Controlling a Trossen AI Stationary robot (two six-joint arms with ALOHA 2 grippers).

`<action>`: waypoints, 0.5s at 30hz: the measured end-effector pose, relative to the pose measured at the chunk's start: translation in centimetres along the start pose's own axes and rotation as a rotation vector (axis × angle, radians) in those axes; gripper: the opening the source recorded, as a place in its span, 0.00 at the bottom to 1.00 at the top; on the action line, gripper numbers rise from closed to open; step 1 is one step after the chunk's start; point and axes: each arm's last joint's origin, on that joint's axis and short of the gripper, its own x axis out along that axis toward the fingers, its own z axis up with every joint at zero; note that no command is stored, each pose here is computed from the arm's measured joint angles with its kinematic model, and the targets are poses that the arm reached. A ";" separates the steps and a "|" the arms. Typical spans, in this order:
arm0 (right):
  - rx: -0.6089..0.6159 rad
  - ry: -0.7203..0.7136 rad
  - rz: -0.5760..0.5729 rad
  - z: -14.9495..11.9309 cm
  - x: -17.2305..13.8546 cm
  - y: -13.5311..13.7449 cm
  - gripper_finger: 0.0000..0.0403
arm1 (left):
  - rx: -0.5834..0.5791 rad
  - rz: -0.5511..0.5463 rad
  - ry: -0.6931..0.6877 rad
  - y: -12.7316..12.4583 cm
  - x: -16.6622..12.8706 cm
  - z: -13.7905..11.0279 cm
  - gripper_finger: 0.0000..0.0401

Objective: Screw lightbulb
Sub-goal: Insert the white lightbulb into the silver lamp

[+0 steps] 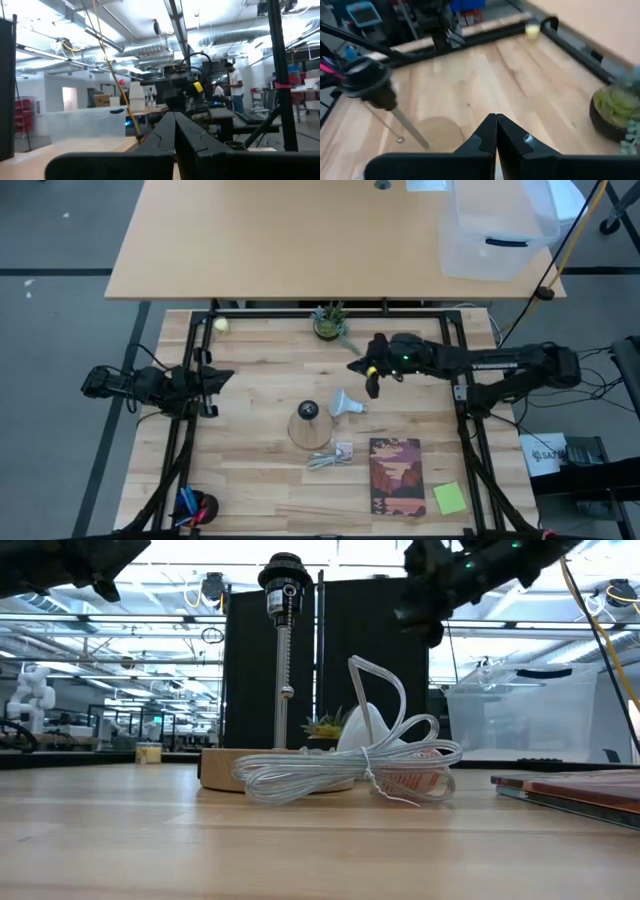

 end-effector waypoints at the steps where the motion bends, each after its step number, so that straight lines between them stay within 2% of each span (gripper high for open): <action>1: 0.018 0.043 -0.001 0.1 0.3 -0.1 0.00 | 0.000 0.000 0.002 0.0 0.0 0.0 0.00; 7: 0.029 0.254 -0.019 1.4 1.5 -0.1 0.02 | -0.002 -0.004 0.061 -0.3 0.5 -0.6 0.00; 15: -0.117 0.380 -0.049 2.5 2.1 0.1 0.19 | -0.027 0.037 0.168 -0.8 2.4 -2.3 0.14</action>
